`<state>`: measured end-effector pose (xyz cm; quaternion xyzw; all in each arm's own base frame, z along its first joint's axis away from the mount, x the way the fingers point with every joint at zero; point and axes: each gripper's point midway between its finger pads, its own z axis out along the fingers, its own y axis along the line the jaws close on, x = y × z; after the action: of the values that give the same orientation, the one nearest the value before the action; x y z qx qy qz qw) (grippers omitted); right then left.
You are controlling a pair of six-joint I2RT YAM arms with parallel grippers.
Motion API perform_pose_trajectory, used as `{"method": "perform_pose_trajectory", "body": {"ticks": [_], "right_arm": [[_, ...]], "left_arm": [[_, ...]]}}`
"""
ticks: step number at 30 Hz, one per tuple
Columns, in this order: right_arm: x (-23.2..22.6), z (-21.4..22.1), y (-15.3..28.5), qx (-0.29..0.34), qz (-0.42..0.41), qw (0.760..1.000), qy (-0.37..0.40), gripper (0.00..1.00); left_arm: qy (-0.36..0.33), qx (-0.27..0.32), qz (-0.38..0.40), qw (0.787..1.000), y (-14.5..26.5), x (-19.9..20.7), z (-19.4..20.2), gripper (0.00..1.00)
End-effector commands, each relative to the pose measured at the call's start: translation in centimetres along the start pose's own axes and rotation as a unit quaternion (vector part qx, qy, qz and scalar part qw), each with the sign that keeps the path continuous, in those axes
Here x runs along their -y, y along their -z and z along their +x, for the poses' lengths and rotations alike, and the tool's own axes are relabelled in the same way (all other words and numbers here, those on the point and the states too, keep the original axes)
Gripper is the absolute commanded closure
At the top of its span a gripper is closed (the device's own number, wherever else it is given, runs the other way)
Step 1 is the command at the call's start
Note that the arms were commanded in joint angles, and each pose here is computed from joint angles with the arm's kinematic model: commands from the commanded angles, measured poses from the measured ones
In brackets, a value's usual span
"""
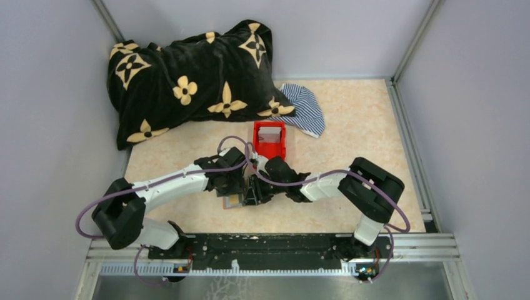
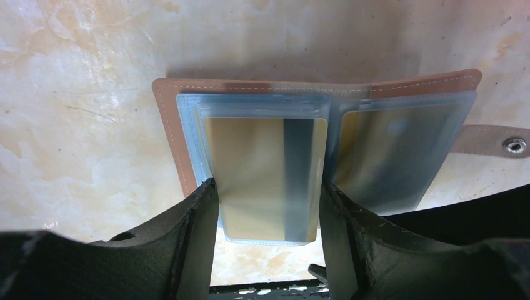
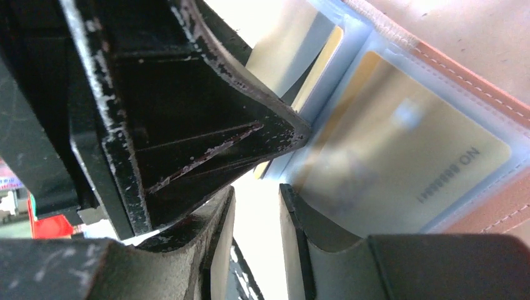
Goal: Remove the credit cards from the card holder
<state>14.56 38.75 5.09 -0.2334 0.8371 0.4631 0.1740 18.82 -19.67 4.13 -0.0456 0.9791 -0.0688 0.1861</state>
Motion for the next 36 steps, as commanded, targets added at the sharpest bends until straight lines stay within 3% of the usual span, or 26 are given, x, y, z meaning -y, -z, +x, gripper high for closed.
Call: {"method": "perform_pose_trajectory", "body": {"ticks": [1, 16, 19, 22, 30, 32, 36], "right_arm": [[-0.2, -2.8, -0.7, 0.067, 0.018, 0.998, 0.000, 0.68], [-2.0, -4.4, -0.8, 0.136, -0.011, 0.990, -0.036, 0.75], [-2.4, -4.5, -0.8, 0.139, -0.013, 0.990, -0.033, 0.81], [-2.2, -4.3, -1.2, 0.134, -0.012, 0.990, -0.036, 0.99], [-1.8, -4.0, -1.1, 0.134, -0.007, 0.990, -0.040, 1.00], [-2.0, -4.0, -0.9, 0.135, -0.008, 0.990, -0.040, 1.00], [-2.2, -3.9, -0.3, 0.138, -0.010, 0.990, -0.038, 1.00]], "left_arm": [[0.017, -0.001, 0.038, 0.999, 0.5, 1.8, -0.1, 1.00], [0.039, -0.024, 0.070, 0.997, -0.2, 2.6, 1.4, 1.00], [0.038, -0.029, 0.072, 0.996, -0.4, 2.7, 1.6, 1.00], [0.037, -0.029, 0.072, 0.996, -0.5, 2.8, 1.6, 1.00], [0.033, -0.025, 0.063, 0.997, -0.6, 2.5, 1.7, 1.00], [0.032, -0.021, 0.059, 0.998, -0.6, 2.3, 1.6, 0.89], [0.031, -0.006, 0.049, 0.998, -0.5, 2.1, 0.9, 0.52]]}}
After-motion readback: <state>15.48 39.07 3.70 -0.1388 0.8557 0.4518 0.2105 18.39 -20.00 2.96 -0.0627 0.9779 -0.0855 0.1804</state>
